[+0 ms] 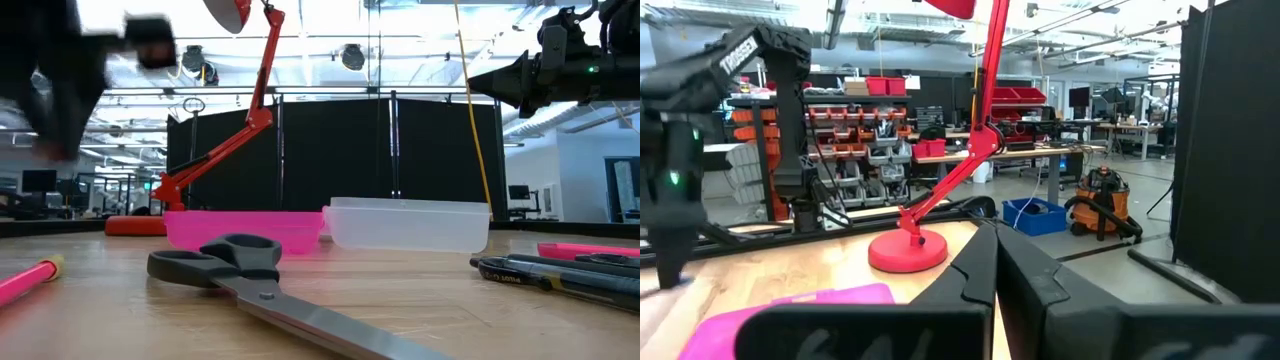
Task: Pick & place school supplies into a supply box
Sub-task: Put the brown pencil into the pink supply box
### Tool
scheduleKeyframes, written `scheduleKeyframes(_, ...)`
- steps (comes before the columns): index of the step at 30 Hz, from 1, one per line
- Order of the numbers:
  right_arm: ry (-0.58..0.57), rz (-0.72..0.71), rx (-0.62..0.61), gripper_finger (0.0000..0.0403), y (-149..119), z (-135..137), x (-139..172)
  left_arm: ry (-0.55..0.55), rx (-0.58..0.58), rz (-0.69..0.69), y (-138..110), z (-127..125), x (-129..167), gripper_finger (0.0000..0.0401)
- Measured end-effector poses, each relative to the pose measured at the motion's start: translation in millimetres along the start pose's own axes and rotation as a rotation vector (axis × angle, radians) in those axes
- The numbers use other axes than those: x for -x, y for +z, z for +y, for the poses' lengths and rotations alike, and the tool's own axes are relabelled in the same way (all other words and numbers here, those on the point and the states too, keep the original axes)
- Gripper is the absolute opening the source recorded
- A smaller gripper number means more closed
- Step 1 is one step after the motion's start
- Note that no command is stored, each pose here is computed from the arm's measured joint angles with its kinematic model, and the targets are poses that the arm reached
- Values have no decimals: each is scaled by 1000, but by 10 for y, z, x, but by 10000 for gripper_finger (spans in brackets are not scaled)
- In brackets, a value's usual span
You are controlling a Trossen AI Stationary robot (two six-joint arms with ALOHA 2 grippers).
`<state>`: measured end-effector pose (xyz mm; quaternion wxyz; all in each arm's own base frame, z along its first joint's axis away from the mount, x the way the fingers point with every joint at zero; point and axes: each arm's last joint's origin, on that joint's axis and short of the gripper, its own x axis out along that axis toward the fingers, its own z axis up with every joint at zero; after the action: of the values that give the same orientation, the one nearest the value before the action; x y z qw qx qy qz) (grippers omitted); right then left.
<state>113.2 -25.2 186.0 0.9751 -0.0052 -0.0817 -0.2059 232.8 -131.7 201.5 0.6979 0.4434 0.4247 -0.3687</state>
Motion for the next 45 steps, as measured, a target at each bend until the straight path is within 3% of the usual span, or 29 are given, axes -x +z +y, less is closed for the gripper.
scheduleKeyframes(5, -2, 0, 0, 0, 0, -1, 0, 203, -128, 2, 56, 439, 404, 21)
scheduleKeyframes(9, -5, 4, 19, 0, -4, -2, 0, 293, -282, 46, -51, 844, 542, 12)
scheduleKeyframes(14, 0, 37, 30, 0, -36, 0, 0, 313, -418, 111, -350, 1356, 502, 18)
scheduleKeyframes(22, 3, 101, 47, 0, -101, 3, -6, 253, -519, -19, -821, 2003, 175, 12)
scheduleKeyframes(27, 2, 91, 46, 0, -93, 5, -12, 205, -586, -4, -1127, 2219, -116, 17)
scheduleKeyframes(33, 2, 65, 37, 0, -67, 5, -14, 213, -565, 15, -1378, 2394, -198, 12)
scheduleKeyframes(45, 4, 121, 43, 0, -128, 11, -34, 200, -526, -115, -1580, 2428, -372, 12)
